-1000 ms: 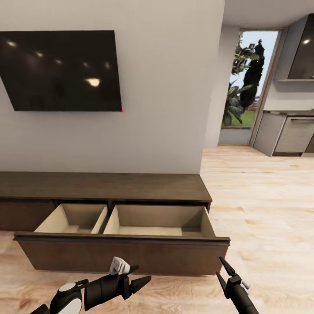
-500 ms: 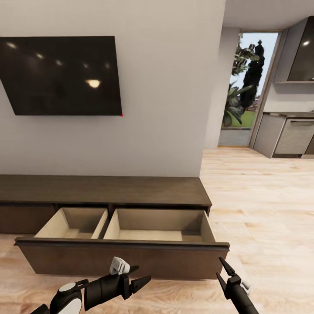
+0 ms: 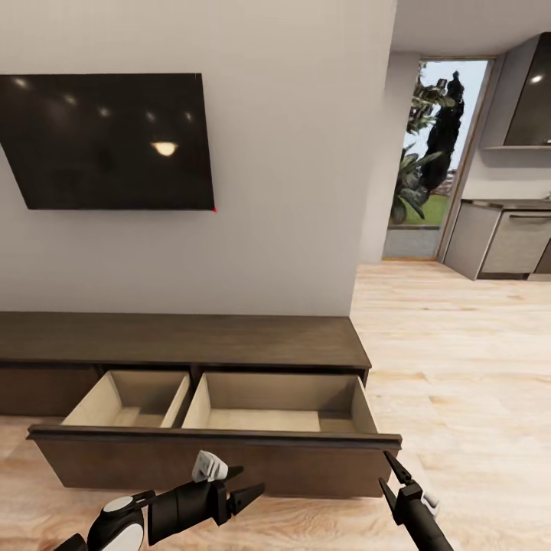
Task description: Place each of the two pumpkins and all three candles from the living room inside a cabinet in the living room (use any cabinet), then make sure every cabinet is closed, and position the cauldron so it is next to a table in the living room.
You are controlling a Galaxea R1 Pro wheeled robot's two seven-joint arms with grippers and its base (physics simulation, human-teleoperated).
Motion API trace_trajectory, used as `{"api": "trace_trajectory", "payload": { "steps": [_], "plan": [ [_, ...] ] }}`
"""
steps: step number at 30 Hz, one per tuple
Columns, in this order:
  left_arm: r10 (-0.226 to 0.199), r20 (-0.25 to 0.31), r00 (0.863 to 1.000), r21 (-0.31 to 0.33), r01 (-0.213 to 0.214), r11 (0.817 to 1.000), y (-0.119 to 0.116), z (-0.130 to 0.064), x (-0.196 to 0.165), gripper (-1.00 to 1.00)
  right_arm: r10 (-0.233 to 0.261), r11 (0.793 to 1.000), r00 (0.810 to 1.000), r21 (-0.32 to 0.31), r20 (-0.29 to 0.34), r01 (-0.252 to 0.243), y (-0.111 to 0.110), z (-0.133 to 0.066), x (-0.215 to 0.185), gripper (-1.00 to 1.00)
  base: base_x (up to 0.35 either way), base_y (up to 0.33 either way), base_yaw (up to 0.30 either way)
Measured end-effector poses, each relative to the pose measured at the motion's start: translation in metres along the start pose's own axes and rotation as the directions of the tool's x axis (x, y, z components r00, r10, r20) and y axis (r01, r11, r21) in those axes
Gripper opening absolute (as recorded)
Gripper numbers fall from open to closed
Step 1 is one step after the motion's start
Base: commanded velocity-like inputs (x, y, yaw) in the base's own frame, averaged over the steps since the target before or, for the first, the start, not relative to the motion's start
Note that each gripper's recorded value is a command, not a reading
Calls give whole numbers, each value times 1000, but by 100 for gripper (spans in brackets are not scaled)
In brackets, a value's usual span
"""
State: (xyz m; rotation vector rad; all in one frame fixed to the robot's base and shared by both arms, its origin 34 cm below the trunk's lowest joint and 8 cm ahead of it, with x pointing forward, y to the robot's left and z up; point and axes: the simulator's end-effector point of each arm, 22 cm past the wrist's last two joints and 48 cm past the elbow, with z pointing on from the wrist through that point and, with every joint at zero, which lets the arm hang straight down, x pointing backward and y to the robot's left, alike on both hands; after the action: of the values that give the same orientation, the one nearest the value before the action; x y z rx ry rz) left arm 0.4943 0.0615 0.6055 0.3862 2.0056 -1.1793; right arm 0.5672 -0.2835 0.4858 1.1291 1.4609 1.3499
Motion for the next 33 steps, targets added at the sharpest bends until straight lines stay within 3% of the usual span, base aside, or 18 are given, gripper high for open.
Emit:
{"api": "trace_trajectory", "payload": {
  "steps": [3, 8, 11, 16, 20, 26, 33],
  "plan": [
    [-5, -4, 1000, -8, 5, 1000, 1, -2, -3, 100, -17, 1000, 1000, 11, 9, 17, 4, 0, -4, 100, 0, 0, 0],
    [-11, -10, 1000, -21, 11, 1000, 1, -5, -10, 100, -112, 993, 992, 46, 59, 110, 9, -1, -20, 100, 0, 0, 0],
    [-11, -11, 1000, -30, 11, 999, 1, -6, -15, 100, -140, 989, 988, 55, 69, 137, 14, -2, -25, 100, 0, 0, 0],
    [-12, -13, 1000, -117, 10, 993, 15, -10, -23, 100, -185, 977, 980, 121, 68, 176, 2, -29, -36, 100, 0, 0, 0],
    [-11, -13, 1000, -174, 9, 985, 24, -13, -30, 100, -211, 962, 976, 192, 59, 197, -7, -43, -46, 100, 0, 0, 0],
    [-13, -12, 1000, -204, 10, 979, 25, -17, -41, 100, -245, 935, 970, 265, 4, 235, -13, -55, -45, 100, 0, 0, 0],
    [-43, -42, 998, -264, 30, 964, 44, -28, -35, 100, -262, 921, 965, 290, -29, 259, -7, -61, -43, 100, 0, 0, 0]
  ]
}}
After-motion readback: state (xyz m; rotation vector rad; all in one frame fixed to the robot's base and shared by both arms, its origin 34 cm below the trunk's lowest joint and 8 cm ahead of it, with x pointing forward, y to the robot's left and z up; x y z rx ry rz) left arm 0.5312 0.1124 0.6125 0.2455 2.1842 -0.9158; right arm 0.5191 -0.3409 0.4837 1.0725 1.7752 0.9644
